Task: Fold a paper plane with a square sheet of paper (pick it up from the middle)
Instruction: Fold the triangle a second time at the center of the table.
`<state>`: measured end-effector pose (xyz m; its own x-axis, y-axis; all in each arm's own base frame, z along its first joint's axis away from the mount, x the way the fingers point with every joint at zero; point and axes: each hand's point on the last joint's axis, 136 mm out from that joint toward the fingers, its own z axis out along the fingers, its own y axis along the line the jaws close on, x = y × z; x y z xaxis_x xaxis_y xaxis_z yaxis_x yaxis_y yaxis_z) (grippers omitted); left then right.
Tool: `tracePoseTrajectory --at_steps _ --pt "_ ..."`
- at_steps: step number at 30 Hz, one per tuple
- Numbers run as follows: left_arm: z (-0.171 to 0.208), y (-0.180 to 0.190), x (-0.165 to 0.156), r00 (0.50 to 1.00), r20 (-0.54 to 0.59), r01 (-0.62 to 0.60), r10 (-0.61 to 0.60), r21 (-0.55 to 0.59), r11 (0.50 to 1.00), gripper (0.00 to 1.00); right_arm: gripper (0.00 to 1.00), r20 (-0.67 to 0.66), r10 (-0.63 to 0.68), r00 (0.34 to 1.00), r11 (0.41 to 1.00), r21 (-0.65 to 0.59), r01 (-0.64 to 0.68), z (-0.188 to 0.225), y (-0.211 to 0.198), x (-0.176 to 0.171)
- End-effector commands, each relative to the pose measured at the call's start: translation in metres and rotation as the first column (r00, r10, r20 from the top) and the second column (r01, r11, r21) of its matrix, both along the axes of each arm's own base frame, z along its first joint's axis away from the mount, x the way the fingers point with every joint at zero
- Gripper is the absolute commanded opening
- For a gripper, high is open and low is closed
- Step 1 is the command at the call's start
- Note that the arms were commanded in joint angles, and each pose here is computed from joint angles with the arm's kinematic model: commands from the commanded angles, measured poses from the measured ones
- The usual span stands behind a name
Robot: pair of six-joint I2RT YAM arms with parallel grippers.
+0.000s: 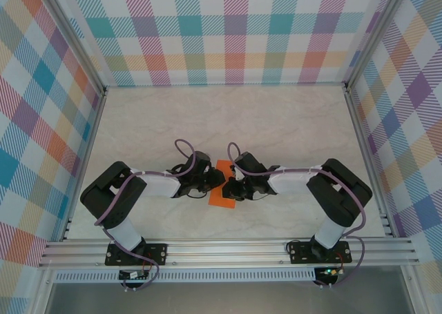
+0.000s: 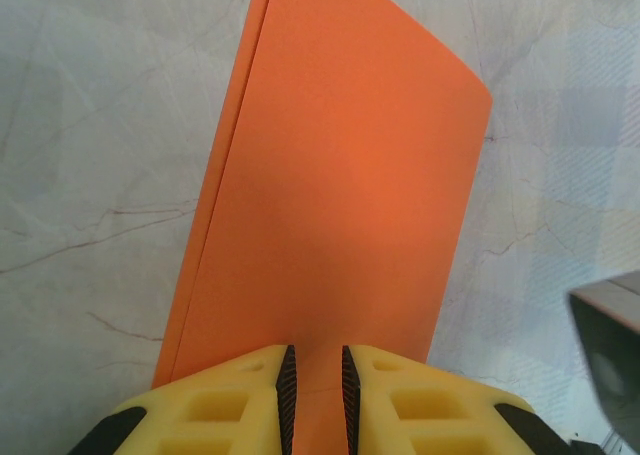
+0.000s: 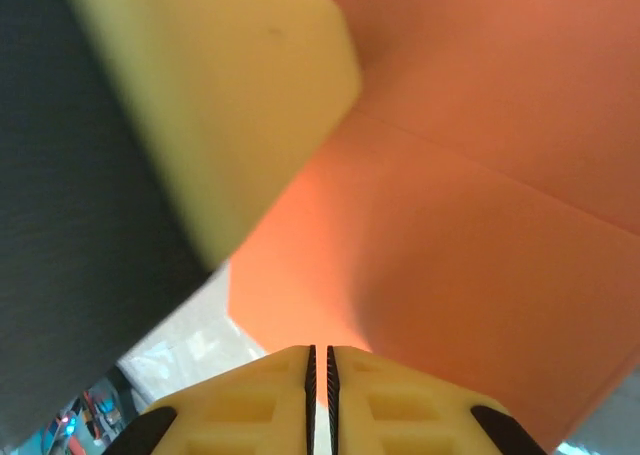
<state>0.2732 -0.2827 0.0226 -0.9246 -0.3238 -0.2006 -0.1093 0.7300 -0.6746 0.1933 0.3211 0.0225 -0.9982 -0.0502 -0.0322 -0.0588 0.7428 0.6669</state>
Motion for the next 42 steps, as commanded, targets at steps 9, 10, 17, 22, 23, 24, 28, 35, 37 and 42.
tracePoseTrajectory --at_steps 9,10,17,22,23,24,28,35,37,42 --pt "-0.036 0.028 -0.019 0.996 -0.082 -0.013 0.025 0.141 0.99 0.23 0.15 -0.076 -0.035 0.997 0.993 -0.116 0.026 -0.045 -0.047 -0.04" --pt "-0.035 0.028 -0.02 0.996 -0.081 -0.014 0.026 0.142 0.99 0.23 0.15 -0.083 -0.021 0.996 0.992 -0.127 0.01 -0.046 -0.051 -0.045" --pt "-0.035 0.031 -0.021 0.997 -0.077 -0.019 0.031 0.15 0.989 0.23 0.16 -0.083 -0.001 0.997 0.994 -0.106 -0.008 -0.034 -0.058 -0.056" --pt "-0.035 0.032 -0.022 0.996 -0.078 -0.021 0.032 0.146 0.989 0.23 0.17 -0.01 0.006 1.0 0.999 -0.043 -0.006 -0.002 -0.041 -0.038" --pt "-0.035 0.031 -0.022 0.996 -0.078 -0.02 0.032 0.144 0.989 0.23 0.17 0.001 0.011 1.0 1.0 -0.02 -0.011 0.005 -0.034 -0.034" --pt "-0.034 0.031 -0.022 0.997 -0.078 -0.018 0.03 0.143 0.99 0.23 0.18 0.011 0.013 1.0 1.0 -0.003 -0.013 0.011 -0.028 -0.029" --pt "-0.034 0.03 -0.021 0.997 -0.077 -0.019 0.03 0.141 0.99 0.23 0.18 0.011 0.005 1.0 1.0 0.016 -0.006 0.011 -0.015 -0.018" --pt "-0.033 0.03 -0.022 0.997 -0.078 -0.015 0.026 0.142 0.99 0.23 0.18 -0.073 0.014 0.997 1.0 -0.026 -0.015 -0.017 -0.018 -0.028" --pt "-0.034 0.031 -0.022 0.997 -0.077 -0.016 0.028 0.143 0.99 0.23 0.18 -0.094 0.002 0.996 1.0 -0.031 -0.005 -0.025 -0.027 -0.038" --pt "-0.033 0.03 -0.021 0.997 -0.075 -0.016 0.027 0.141 0.99 0.23 0.18 -0.123 0.014 0.992 0.998 -0.067 -0.022 -0.031 -0.049 -0.061"
